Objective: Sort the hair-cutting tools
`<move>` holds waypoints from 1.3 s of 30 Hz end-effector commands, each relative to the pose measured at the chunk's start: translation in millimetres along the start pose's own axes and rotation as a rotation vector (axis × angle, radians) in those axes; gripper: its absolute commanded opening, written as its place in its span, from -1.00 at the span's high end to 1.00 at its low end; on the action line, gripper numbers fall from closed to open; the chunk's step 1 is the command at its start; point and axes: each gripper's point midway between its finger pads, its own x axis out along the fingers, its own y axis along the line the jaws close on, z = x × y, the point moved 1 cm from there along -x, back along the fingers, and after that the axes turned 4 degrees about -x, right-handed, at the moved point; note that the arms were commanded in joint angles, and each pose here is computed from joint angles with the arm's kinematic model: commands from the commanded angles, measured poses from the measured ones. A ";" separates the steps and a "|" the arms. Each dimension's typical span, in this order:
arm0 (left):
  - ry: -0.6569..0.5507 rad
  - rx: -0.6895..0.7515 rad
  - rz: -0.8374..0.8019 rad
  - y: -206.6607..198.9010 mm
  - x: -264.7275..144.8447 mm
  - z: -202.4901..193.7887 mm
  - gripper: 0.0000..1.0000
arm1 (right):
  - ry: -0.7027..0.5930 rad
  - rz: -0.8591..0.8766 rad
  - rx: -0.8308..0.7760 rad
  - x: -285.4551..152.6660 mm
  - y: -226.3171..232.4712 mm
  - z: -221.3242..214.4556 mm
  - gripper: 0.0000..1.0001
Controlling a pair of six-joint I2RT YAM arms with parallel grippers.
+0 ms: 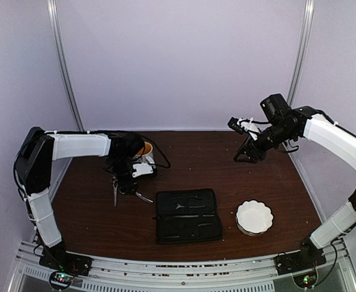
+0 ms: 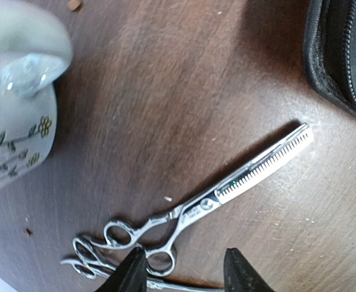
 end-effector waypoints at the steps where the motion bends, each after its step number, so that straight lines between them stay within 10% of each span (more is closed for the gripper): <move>1: -0.038 0.101 -0.010 3.6 8.1 17.6 0.12 | -0.033 0.014 -0.017 -4.8 2.0 7.5 0.08; 26: 0.137 -0.038 -0.173 -74.2 40.1 -29.5 0.59 | -0.040 0.069 -0.012 0.2 7.7 9.6 0.08; 39: 0.196 -0.132 -0.097 -75.8 51.7 -46.4 0.39 | -0.042 0.077 -0.017 -0.9 11.4 11.2 0.08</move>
